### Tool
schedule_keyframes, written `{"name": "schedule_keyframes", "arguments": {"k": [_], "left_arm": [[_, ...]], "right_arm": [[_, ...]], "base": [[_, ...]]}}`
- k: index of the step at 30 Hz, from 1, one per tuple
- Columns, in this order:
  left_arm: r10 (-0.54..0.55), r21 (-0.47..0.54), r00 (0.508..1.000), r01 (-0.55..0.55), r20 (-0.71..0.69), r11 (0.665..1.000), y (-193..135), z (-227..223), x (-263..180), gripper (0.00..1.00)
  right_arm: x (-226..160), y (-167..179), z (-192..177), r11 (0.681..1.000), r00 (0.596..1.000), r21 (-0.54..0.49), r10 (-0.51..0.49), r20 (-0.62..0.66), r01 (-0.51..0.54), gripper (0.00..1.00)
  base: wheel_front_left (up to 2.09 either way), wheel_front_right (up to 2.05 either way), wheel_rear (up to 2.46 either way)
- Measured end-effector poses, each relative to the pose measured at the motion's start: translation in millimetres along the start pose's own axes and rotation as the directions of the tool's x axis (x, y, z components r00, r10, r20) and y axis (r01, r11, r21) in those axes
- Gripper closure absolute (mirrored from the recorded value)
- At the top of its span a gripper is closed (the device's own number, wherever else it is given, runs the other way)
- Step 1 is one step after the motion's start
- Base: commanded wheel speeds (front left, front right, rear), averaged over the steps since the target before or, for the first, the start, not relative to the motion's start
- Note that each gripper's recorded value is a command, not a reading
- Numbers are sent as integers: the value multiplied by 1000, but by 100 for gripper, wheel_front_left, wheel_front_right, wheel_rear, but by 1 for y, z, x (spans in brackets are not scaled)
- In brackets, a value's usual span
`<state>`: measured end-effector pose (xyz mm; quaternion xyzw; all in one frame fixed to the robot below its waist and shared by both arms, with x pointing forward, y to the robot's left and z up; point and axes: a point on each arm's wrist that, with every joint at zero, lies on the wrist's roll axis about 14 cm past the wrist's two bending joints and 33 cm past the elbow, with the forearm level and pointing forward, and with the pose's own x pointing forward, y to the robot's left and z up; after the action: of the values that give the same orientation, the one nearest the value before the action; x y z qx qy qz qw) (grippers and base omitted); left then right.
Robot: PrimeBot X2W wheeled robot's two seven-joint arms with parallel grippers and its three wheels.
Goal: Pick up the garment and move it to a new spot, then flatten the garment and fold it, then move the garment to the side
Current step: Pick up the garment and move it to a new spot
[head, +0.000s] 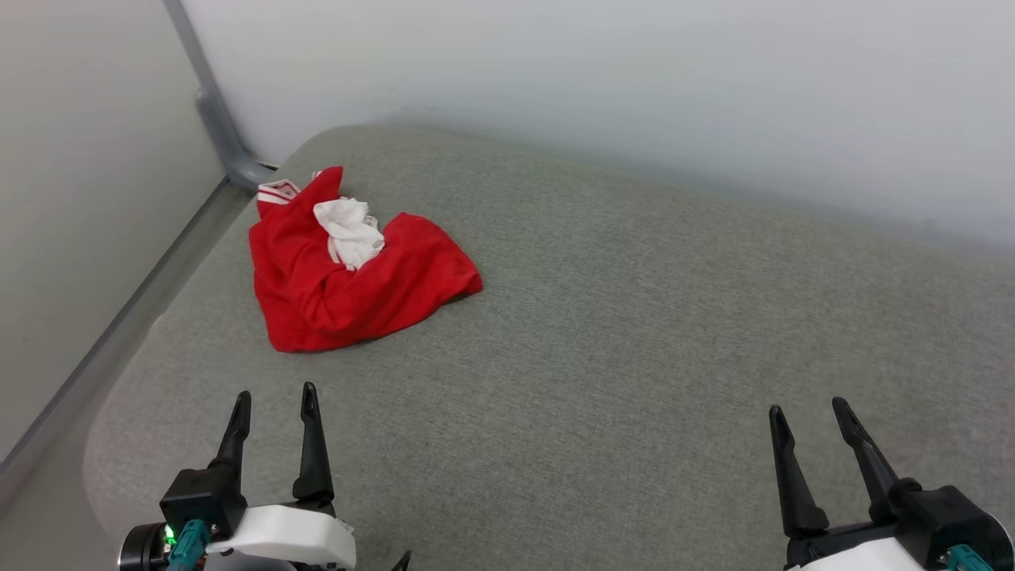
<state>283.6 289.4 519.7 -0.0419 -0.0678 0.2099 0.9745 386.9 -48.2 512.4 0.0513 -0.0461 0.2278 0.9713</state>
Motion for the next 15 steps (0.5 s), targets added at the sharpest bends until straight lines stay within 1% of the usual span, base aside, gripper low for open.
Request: {"name": "schedule_keyframes", "arguments": {"k": [7, 15], "left_arm": [[77, 9, 997, -77, 7, 997, 26, 4, -13, 0], [122, 8, 993, -122, 1, 993, 41, 2, -21, 0]], "right_arm": [[13, 25, -3, 997, 997, 2, 82, -3, -82, 0], [16, 36, -2, 993, 993, 2, 115, -2, -115, 0]], "base": [[0, 0, 0], [0, 0, 0]]}}
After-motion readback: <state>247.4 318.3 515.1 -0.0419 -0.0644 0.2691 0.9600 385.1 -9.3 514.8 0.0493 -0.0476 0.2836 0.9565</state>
